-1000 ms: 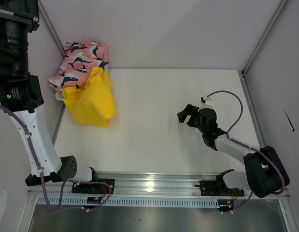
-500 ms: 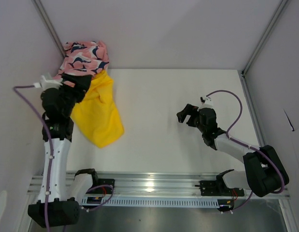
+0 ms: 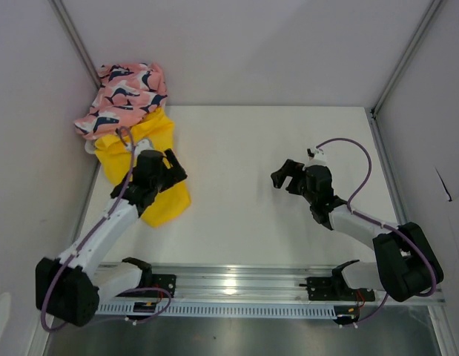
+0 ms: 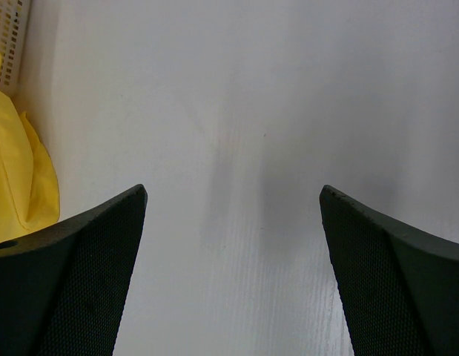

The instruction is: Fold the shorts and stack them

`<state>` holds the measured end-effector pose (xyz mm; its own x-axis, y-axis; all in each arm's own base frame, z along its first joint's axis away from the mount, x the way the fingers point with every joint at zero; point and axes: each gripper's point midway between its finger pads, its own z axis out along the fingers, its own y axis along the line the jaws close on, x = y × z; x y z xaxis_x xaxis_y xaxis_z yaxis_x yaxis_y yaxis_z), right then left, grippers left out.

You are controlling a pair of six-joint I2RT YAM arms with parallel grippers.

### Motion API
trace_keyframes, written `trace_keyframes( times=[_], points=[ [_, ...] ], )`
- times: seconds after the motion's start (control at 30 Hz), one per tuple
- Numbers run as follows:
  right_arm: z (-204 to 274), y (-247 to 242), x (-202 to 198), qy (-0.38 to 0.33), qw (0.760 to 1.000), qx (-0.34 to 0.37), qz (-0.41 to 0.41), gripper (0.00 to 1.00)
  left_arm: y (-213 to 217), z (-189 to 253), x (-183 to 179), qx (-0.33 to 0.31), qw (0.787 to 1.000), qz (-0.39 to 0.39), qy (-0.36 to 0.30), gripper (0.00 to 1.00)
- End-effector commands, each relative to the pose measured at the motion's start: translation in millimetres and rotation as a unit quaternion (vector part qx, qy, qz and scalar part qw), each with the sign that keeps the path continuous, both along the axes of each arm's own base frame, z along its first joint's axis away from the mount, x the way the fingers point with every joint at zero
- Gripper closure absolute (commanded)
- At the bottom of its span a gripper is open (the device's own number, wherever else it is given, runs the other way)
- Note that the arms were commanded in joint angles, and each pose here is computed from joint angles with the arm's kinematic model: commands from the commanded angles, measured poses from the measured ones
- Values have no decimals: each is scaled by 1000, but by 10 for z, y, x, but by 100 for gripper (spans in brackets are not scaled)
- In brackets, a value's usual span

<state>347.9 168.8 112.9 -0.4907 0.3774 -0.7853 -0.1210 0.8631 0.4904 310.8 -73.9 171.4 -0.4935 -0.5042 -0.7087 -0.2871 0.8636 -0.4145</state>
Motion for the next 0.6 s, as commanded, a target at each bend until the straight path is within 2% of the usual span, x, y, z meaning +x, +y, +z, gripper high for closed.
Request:
trace_keyframes(
  times=[0.0,0.13,0.43,0.57],
  points=[
    [184,39,111,-23,1000,12,0,1,74,-440,-3,102,992,15,67,1],
    [178,38,111,-22,1000,13,0,0,17,-813,89,142,981,8,131,1],
    [187,41,108,-22,1000,14,1,1,-33,-1216,215,173,970,-2,173,2],
    [181,38,109,-21,1000,14,0,0,-55,-1264,269,180,967,-9,180,21]
  ],
)
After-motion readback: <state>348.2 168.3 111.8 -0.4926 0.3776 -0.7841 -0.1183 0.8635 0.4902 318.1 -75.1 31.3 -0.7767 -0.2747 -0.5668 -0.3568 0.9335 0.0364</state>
